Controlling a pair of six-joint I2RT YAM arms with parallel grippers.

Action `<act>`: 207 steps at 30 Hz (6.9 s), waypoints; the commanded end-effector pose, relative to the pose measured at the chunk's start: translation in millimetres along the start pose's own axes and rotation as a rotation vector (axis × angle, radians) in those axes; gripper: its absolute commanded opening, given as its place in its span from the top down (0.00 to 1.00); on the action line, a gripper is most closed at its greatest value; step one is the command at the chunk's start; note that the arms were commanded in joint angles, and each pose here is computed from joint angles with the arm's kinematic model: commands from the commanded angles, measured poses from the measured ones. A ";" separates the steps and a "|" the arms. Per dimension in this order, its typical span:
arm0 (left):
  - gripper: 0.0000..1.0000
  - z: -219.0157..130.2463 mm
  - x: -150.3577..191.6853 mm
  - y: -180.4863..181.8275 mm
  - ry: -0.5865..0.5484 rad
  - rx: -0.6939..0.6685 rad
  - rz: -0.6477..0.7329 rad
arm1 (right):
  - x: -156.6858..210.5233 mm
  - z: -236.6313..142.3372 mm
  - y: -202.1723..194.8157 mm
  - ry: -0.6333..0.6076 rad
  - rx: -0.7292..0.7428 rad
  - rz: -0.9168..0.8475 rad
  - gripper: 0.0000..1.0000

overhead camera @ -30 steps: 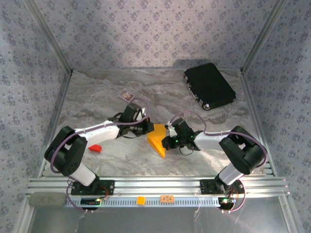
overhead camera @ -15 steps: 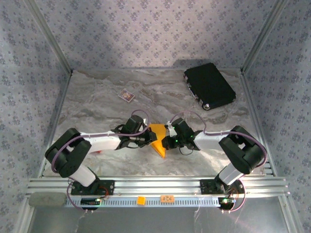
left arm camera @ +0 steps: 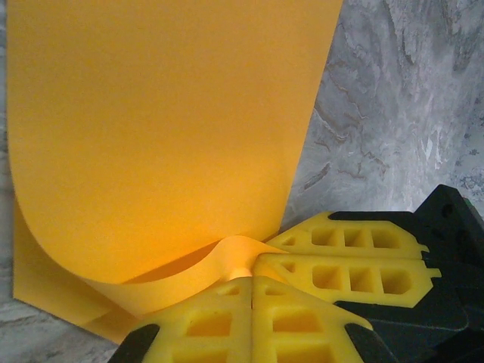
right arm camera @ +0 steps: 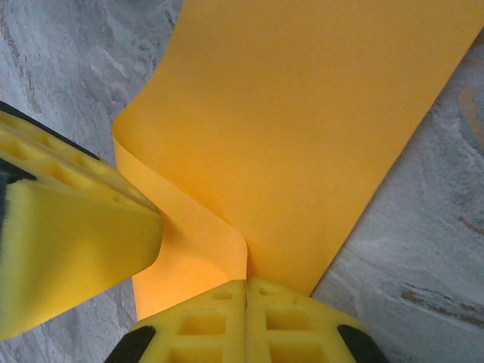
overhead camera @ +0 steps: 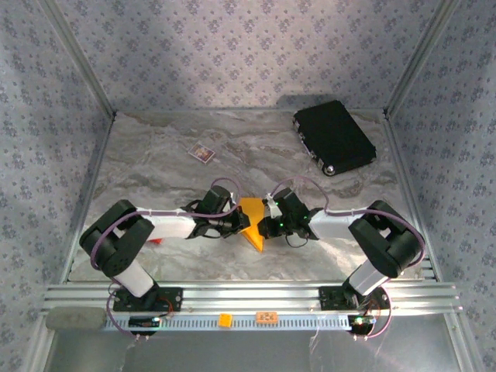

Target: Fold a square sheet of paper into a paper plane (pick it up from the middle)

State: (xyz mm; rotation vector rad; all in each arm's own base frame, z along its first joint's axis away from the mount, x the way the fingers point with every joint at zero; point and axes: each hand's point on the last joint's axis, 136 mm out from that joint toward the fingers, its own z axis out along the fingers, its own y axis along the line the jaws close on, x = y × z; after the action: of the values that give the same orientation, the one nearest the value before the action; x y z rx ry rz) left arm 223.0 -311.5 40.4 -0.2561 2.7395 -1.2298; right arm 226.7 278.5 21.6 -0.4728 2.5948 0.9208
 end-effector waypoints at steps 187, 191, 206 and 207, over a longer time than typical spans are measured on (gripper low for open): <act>1.00 5.0 6.4 42.5 -0.033 -0.127 0.012 | 67.5 6.8 10.9 0.342 -0.015 0.291 0.93; 0.96 -1.7 0.1 20.1 -0.054 -0.072 0.051 | 81.9 4.6 0.3 0.359 -0.002 0.310 0.95; 0.97 1.2 11.0 9.1 -0.040 -0.074 0.074 | 69.3 7.6 1.2 0.333 0.003 0.320 0.99; 0.97 2.1 10.8 15.5 -0.044 -0.097 0.062 | 70.0 7.7 0.8 0.334 0.005 0.321 1.00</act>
State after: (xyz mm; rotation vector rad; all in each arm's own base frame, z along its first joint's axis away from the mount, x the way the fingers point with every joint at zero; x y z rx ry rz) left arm 208.8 -305.1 33.4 -0.1725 2.7363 -1.1014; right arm 182.0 297.1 17.6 -0.3189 2.8788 1.1791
